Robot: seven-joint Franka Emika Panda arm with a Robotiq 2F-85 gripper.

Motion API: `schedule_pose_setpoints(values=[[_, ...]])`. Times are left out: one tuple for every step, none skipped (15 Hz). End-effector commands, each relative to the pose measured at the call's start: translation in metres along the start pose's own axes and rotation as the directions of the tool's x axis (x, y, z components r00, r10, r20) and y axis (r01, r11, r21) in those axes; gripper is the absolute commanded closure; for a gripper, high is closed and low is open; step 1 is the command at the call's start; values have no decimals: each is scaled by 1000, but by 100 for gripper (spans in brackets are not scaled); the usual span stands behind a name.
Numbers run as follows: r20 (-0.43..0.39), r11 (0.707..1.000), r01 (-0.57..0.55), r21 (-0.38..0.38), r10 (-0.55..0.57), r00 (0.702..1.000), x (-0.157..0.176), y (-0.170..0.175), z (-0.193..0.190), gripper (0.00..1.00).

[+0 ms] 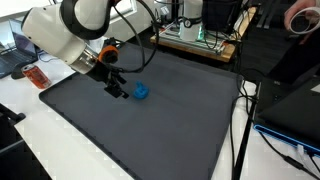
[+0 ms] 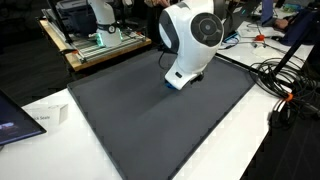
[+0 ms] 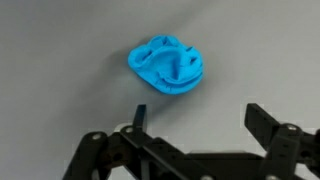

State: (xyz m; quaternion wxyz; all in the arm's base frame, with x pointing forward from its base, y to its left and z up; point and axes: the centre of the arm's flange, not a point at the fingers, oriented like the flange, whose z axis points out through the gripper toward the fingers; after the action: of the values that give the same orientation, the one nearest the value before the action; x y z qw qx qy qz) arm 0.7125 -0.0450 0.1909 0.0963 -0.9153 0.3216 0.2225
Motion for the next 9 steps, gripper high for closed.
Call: schedule_pose_setpoints(values=[[34, 996, 45, 79, -48, 998, 9, 12, -2, 0], [35, 995, 56, 86, -59, 998, 9, 16, -2, 0], [35, 993, 70, 95, -74, 997, 9, 20, -2, 0], [34, 992, 85, 93, -89, 995, 8, 23, -1, 0], [34, 990, 103, 99, -107, 994, 6, 27, 0, 0], [30, 987, 123, 100, -127, 991, 4, 30, 1, 0], [25, 985, 142, 102, -145, 989, 3, 33, 2, 0], [19, 980, 169, 101, -172, 985, 0, 35, 3, 0], [14, 977, 188, 103, -190, 982, -1, 36, 5, 0]])
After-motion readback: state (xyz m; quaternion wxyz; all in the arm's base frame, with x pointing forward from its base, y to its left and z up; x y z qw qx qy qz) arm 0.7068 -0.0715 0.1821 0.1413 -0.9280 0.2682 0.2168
